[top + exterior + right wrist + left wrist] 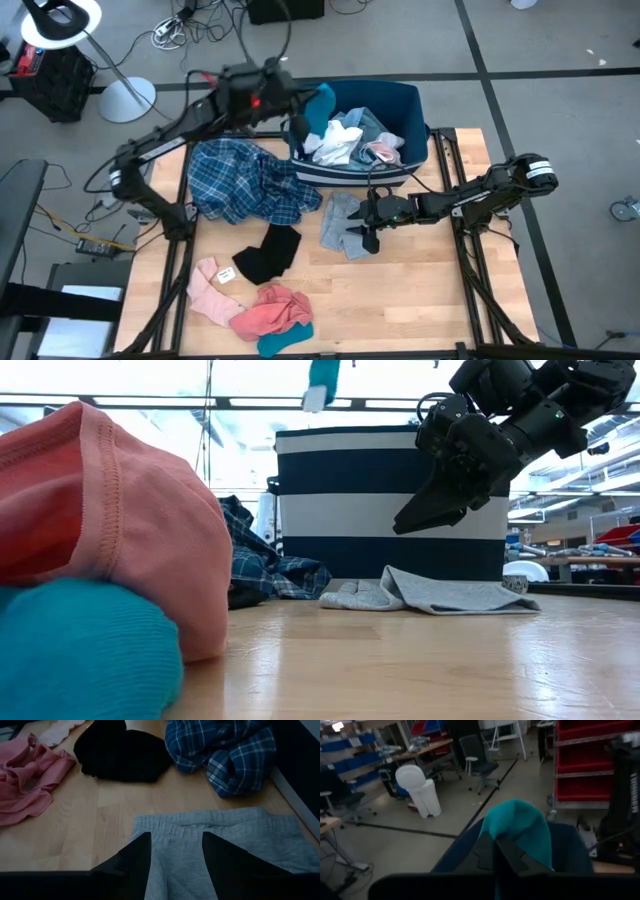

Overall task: Sort clothes
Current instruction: Put the blue sock into the blue bin

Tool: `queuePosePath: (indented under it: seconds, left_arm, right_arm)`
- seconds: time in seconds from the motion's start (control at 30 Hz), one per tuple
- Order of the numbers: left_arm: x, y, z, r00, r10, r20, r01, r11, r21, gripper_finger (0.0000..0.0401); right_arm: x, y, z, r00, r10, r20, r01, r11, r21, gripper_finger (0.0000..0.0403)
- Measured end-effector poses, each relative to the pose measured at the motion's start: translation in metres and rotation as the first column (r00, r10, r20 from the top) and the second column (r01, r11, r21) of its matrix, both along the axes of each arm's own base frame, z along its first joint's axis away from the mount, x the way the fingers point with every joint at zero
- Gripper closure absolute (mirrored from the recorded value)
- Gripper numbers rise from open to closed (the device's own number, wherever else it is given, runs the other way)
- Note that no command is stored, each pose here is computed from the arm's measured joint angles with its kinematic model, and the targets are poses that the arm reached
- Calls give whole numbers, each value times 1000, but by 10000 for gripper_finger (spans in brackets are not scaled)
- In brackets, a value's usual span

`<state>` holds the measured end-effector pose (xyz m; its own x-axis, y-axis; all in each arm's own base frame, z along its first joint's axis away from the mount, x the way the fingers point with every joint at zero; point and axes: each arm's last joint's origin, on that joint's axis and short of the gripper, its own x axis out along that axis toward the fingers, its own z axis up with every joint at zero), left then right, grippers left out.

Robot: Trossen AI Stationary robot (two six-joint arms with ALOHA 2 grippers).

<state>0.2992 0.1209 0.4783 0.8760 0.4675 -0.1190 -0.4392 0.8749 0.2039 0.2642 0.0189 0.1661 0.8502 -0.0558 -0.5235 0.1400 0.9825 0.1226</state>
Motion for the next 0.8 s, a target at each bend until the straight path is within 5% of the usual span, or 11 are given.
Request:
queuePosePath:
  seconds: [0.37, 0.8]
  left_arm:
    - [36, 67, -47, 998, 11, -60, -23, 977, -212, 400]
    - [60, 93, -101, 979, 53, -195, -126, 912, -389, 351]
  right_arm:
    - [0, 0, 0, 1000, 6, 0, -6, 1000, -10, 225]
    - [0, 0, 0, 1000, 10, 4, -10, 1000, -15, 224]
